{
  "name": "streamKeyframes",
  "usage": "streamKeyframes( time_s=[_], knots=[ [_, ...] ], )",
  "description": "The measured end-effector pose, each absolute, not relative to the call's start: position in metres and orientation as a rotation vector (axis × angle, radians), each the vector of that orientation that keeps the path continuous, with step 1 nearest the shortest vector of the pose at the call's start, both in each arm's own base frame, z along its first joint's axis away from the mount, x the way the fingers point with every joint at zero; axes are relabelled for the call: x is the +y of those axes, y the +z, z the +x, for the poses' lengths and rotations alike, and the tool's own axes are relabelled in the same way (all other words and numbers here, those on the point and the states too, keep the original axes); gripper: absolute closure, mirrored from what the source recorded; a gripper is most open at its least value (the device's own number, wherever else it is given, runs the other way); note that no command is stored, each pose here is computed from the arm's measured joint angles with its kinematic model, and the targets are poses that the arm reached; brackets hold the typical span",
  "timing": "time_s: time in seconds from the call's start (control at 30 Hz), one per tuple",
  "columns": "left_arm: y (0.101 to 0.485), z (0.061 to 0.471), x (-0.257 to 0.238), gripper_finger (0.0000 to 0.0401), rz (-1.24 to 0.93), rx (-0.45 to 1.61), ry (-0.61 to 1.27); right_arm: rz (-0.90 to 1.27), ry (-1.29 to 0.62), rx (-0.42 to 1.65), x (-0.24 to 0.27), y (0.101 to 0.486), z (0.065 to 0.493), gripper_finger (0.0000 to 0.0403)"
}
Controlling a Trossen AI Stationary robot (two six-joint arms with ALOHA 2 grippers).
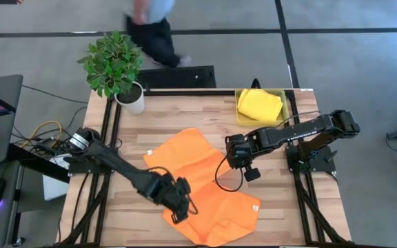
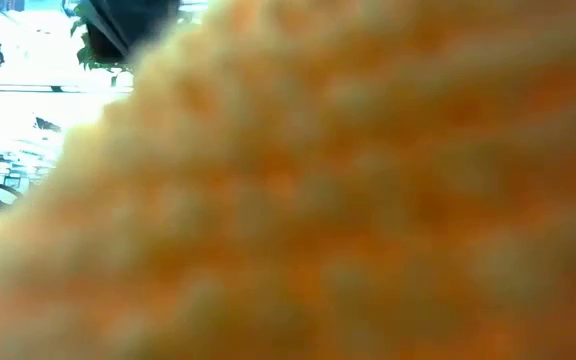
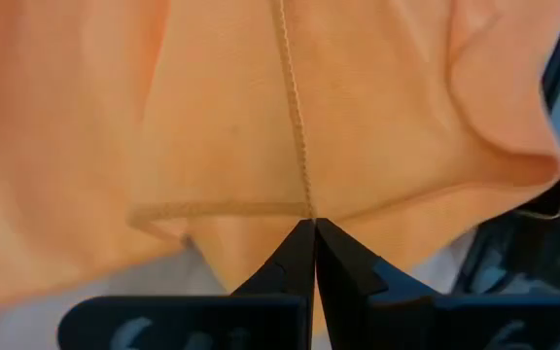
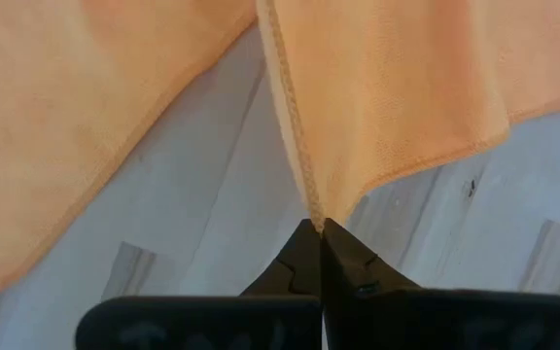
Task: Fold microfiber towels
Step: Fold the top orange microfiber towel
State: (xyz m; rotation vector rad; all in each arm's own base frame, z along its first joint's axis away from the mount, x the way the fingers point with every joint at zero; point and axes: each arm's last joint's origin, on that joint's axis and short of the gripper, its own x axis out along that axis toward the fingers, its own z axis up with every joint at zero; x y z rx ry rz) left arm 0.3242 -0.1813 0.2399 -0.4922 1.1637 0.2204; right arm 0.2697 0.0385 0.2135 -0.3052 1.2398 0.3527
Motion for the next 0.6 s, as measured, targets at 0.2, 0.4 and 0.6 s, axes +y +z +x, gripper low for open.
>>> streamKeyframes(
  time_s=[0.2, 0.4, 0.6],
  knots=[
    [0.242, 0.311, -0.21, 0.0401, -0.594, 1.096, 0.263, -0.298, 0.36, 1.238, 0.043, 0.225, 0.272, 0.0394],
    [0.245, 0.303, -0.232, 0.0401, -0.691, 1.053, 0.223, -0.341, 0.405, 1.289, 0.054, 0.246, 0.268, 0.0394],
    [0.245, 0.298, -0.239, 0.0401, -0.738, 1.053, 0.244, -0.359, 0.428, 1.255, 0.063, 0.259, 0.269, 0.0394]
  ],
)
